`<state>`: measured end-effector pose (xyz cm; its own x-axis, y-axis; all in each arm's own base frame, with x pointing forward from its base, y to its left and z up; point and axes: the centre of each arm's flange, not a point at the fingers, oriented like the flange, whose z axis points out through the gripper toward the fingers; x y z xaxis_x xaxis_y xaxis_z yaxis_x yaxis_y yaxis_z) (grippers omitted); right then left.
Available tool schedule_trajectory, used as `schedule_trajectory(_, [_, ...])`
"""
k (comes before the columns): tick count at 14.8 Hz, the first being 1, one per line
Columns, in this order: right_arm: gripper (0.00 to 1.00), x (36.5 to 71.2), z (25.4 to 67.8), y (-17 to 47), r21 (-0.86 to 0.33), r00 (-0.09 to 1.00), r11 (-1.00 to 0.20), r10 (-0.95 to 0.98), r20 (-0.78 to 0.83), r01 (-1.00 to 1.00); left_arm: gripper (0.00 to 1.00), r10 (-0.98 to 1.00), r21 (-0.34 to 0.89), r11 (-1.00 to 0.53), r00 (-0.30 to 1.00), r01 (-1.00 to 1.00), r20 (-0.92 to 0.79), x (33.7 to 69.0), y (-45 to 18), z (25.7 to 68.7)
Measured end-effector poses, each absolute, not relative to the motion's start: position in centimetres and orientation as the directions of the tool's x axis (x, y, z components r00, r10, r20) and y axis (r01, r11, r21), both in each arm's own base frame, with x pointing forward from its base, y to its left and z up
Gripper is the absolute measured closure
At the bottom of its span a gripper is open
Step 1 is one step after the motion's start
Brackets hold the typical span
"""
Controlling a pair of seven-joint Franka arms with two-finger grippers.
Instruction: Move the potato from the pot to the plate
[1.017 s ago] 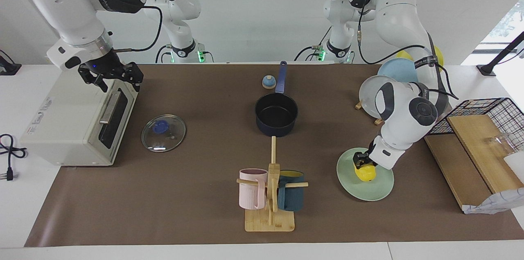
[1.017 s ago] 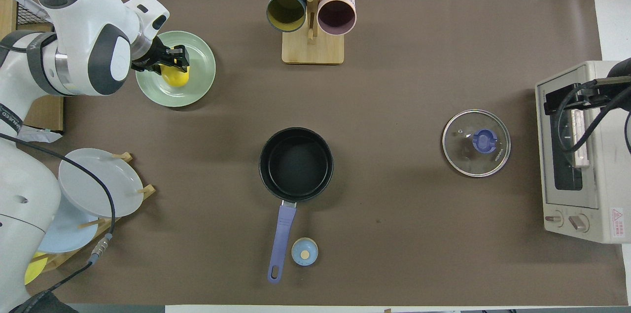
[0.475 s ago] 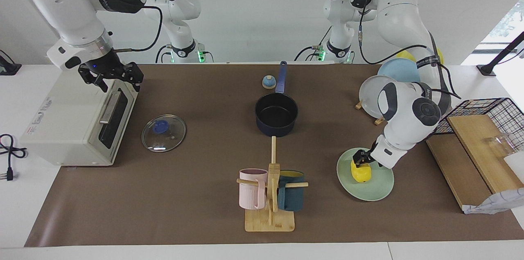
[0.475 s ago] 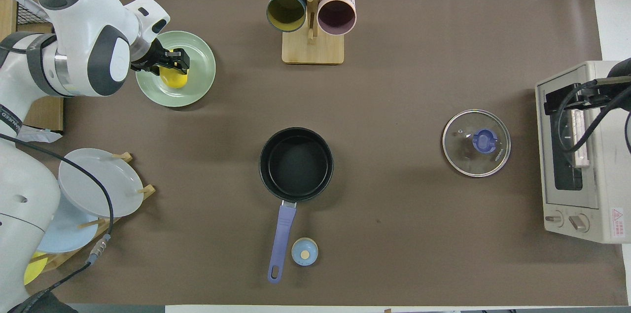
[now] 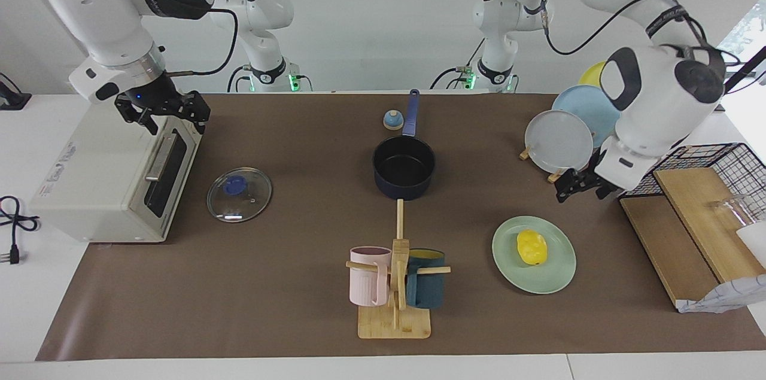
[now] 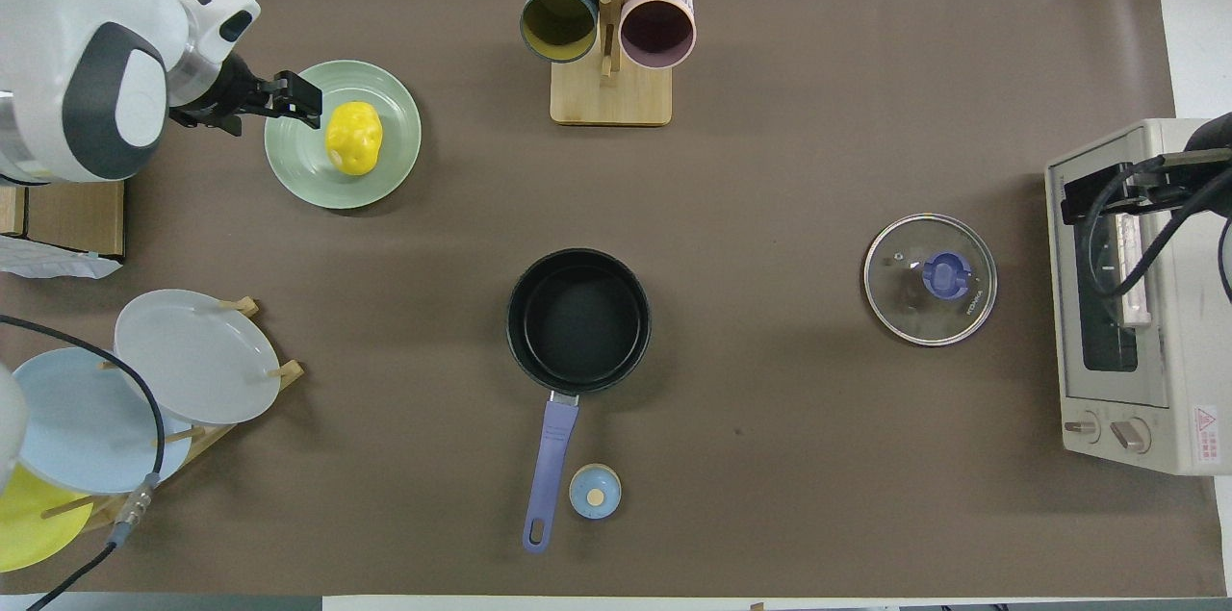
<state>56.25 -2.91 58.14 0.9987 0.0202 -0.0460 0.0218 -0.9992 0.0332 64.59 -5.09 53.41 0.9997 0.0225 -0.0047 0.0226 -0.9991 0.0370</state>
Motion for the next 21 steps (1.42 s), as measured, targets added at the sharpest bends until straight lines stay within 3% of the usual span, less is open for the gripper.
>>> schedule_trajectory(3, [0.00, 56.2, 58.1, -2.9, 0.033, 0.999, -0.999, 0.020, -0.046, 0.021, 0.00, 0.047, 0.036, -0.998, 0.999, 0.046, 0.024, 60.5, -3.2, 60.7])
schedule_trajectory(6, [0.00, 56.2, 58.1, -2.9, 0.033, 0.999, -0.999, 0.020, -0.046, 0.021, 0.00, 0.050, 0.037, -0.998, 0.999, 0.050, 0.011, 56.6, -2.6, 65.0])
schedule_trajectory(13, [0.00, 56.2, 58.1, -3.0, 0.033, 0.999, -0.999, 0.019, -0.046, 0.021, 0.00, 0.038, 0.035, -0.999, 0.998, 0.039, -0.044, 53.4, -3.1, 61.3])
schedule_trajectory(21, [0.00, 56.2, 58.1, -3.0, 0.033, 0.999, -0.999, 0.019, -0.046, 0.021, 0.00, 0.014, 0.031, -0.999, 1.000, 0.014, -0.009, 53.3, -4.3, 63.0])
